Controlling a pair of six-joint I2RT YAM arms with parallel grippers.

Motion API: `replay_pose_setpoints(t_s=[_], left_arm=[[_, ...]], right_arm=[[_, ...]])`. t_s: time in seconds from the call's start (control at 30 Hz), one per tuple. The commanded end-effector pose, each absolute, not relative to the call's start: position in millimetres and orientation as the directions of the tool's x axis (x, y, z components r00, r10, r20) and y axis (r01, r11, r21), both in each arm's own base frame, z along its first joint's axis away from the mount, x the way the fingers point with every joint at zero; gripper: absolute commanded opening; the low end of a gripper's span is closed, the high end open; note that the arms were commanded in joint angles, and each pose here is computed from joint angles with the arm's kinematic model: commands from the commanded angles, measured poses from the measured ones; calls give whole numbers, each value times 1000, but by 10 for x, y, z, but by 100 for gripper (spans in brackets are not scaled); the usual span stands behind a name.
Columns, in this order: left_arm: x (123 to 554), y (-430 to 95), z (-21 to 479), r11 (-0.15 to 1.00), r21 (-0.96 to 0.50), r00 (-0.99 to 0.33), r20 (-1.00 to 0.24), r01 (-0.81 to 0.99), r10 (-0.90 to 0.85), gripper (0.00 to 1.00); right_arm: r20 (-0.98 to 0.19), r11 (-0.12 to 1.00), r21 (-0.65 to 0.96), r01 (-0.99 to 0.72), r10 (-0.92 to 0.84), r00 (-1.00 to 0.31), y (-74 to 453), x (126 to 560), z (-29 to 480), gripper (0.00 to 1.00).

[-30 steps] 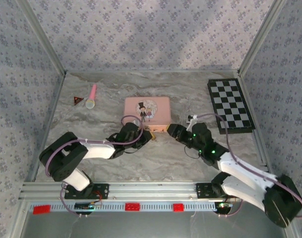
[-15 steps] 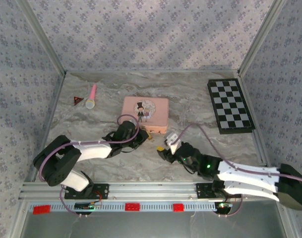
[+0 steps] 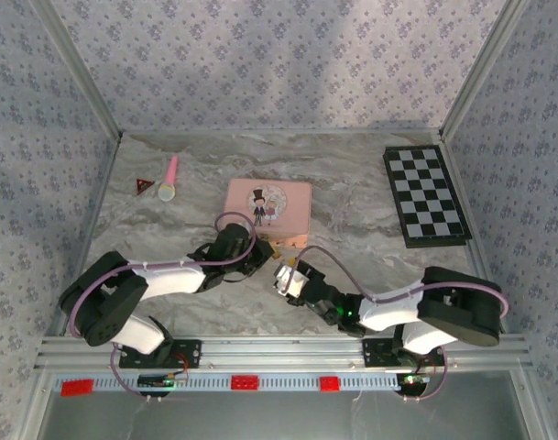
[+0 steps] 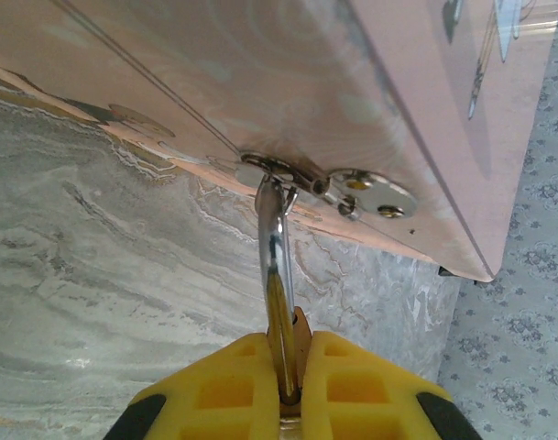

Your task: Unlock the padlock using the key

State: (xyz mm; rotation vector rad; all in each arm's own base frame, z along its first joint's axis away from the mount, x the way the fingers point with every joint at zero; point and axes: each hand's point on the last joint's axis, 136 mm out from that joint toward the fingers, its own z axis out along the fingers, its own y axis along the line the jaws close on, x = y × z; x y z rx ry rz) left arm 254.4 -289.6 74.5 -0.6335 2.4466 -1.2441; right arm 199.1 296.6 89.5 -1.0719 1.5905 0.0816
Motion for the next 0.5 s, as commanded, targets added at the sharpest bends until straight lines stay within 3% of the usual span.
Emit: replay_pose_setpoints(t_s=[0.0, 0.47], left_arm=[[2639, -2983, 1108, 433, -887, -842, -104, -163, -530, 0], [2591, -2990, 1071, 425, -889, -845, -91, -170, -528, 0]], right_arm=[[-824, 632, -500, -592, -557, 103, 2961, 2115, 1008, 46], [-811, 637, -517, -572, -579, 88, 3059, 2263, 775, 44]])
